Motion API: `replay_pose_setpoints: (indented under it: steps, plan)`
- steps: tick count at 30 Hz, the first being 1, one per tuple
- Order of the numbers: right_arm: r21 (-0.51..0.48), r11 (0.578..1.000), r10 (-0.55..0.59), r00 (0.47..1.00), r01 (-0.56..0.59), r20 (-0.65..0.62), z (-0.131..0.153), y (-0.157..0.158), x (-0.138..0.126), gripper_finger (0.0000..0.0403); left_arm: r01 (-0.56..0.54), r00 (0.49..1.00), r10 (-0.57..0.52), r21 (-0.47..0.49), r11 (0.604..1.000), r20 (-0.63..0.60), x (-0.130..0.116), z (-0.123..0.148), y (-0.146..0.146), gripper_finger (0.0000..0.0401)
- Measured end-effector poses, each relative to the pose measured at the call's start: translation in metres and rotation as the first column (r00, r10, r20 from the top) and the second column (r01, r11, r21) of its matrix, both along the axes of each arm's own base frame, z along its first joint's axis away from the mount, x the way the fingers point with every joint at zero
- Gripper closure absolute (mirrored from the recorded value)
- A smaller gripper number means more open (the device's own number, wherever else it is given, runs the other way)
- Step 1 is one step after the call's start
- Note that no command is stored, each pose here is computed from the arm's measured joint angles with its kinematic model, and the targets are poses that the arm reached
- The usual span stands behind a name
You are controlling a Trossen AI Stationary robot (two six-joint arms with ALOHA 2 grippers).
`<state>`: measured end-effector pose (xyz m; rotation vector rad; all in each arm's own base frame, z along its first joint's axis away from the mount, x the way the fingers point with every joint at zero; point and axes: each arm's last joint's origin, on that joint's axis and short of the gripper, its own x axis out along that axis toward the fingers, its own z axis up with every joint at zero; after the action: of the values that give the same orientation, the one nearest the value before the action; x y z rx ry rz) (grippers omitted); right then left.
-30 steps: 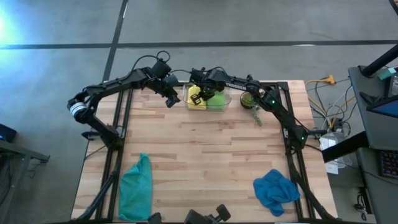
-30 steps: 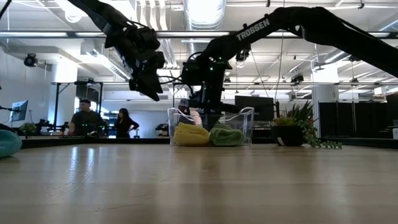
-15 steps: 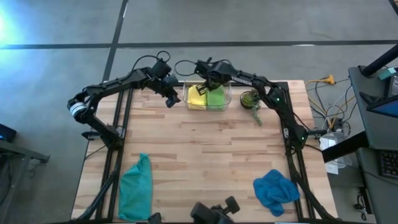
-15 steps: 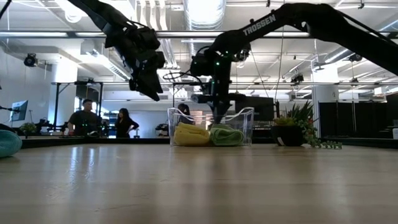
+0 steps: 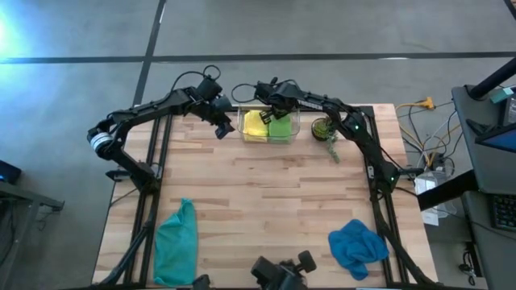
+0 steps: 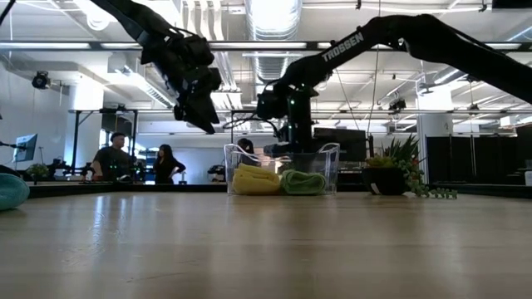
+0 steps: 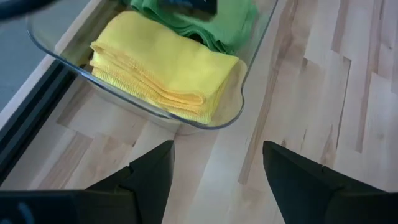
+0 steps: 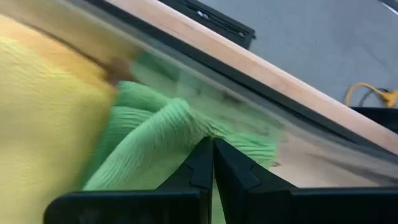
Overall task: Fold microfiber towels
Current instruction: Put the green microfiber towel into the transparent bin
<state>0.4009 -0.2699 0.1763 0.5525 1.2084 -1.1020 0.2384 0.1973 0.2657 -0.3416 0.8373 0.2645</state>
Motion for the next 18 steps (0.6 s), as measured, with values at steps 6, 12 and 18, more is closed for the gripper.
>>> replay_pose_setpoints:
  steps: [6, 12, 18]
  plan:
    - [0.002, 1.000, 0.011, 0.998, -0.012, 0.058, 0.029, 0.008, -0.002, 0.0394, 0.000, 1.000, 0.000, 0.001, 1.000, 0.001, 0.000, 0.000, 0.000, 0.0173]
    - [0.137, 0.981, 0.118, 0.981, -0.139, 0.152, 0.039, 0.033, 0.009, 0.0394, 0.000, 1.000, 0.000, -0.001, 1.000, -0.001, 0.000, -0.003, 0.000, 0.0173]
    - [0.177, 0.971, 0.143, 0.984, -0.161, 0.111, 0.024, 0.046, 0.012, 0.0394, 0.000, 1.000, 0.000, 0.000, 1.000, 0.000, 0.000, -0.004, 0.000, 0.0173]
